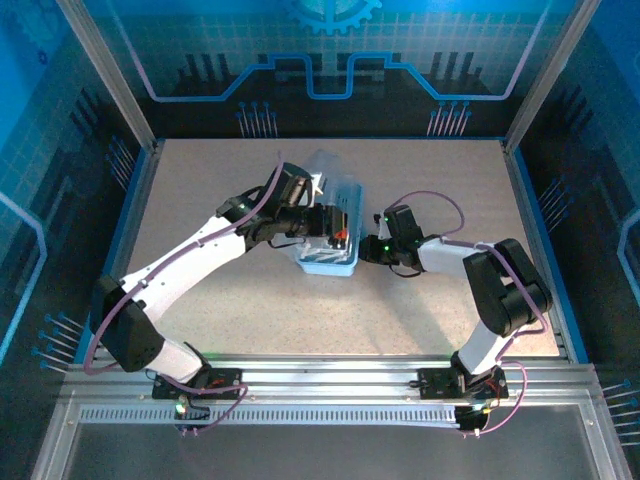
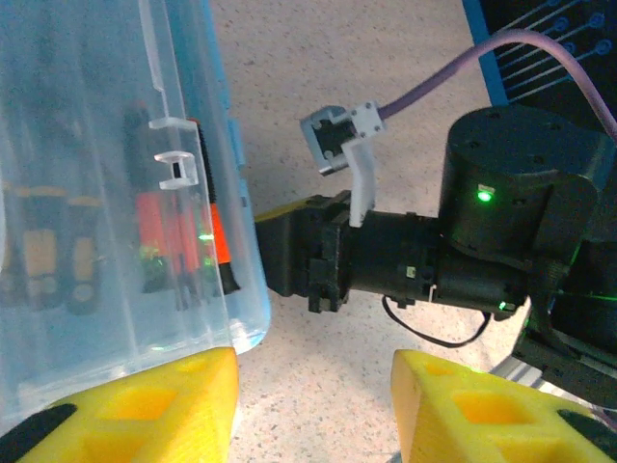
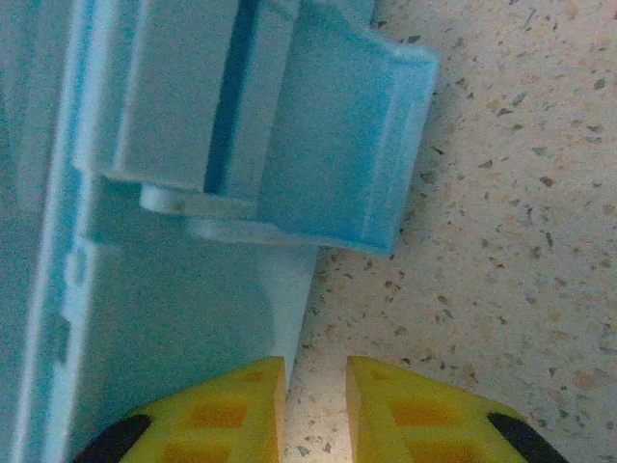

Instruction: Pack the tool kit

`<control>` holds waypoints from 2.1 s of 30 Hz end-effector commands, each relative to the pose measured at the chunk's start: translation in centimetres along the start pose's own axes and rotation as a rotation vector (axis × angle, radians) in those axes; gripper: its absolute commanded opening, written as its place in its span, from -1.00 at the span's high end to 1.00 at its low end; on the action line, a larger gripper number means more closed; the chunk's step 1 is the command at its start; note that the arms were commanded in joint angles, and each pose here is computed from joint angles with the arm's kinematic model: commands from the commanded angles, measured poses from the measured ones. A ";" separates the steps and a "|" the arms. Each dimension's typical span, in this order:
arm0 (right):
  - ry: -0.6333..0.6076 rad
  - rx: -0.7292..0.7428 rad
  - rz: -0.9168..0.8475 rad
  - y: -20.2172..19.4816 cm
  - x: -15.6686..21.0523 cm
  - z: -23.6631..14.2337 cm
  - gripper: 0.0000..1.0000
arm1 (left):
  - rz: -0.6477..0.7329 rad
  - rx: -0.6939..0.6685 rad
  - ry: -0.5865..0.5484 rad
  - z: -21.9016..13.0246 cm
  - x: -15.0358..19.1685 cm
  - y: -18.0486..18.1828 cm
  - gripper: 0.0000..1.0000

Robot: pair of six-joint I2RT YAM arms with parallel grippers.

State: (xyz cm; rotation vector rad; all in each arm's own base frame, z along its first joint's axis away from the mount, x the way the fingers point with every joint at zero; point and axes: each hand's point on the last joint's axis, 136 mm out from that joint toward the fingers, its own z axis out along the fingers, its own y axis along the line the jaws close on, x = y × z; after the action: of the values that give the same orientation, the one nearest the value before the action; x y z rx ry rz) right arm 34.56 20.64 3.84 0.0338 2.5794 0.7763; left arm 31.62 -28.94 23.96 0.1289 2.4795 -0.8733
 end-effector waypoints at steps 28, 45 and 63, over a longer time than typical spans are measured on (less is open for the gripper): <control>-0.137 0.013 0.046 -0.8 -2.3 -3.2 0.28 | 0.088 -0.487 -0.127 -2.7 -3.9 6.4 -0.99; -0.178 -0.104 0.239 -3.0 -2.9 -4.5 -0.16 | 0.171 -0.664 -0.063 3.1 -6.7 9.1 -0.99; -0.185 -0.170 0.190 -1.6 -3.5 -4.4 -0.23 | 0.159 -0.841 0.041 6.6 -2.2 15.4 -0.82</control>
State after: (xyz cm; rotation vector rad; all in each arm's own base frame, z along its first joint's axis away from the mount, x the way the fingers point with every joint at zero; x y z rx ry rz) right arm 35.82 15.59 7.26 0.3322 2.3744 0.9511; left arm 41.81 -22.89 13.70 0.0570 2.5582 0.1797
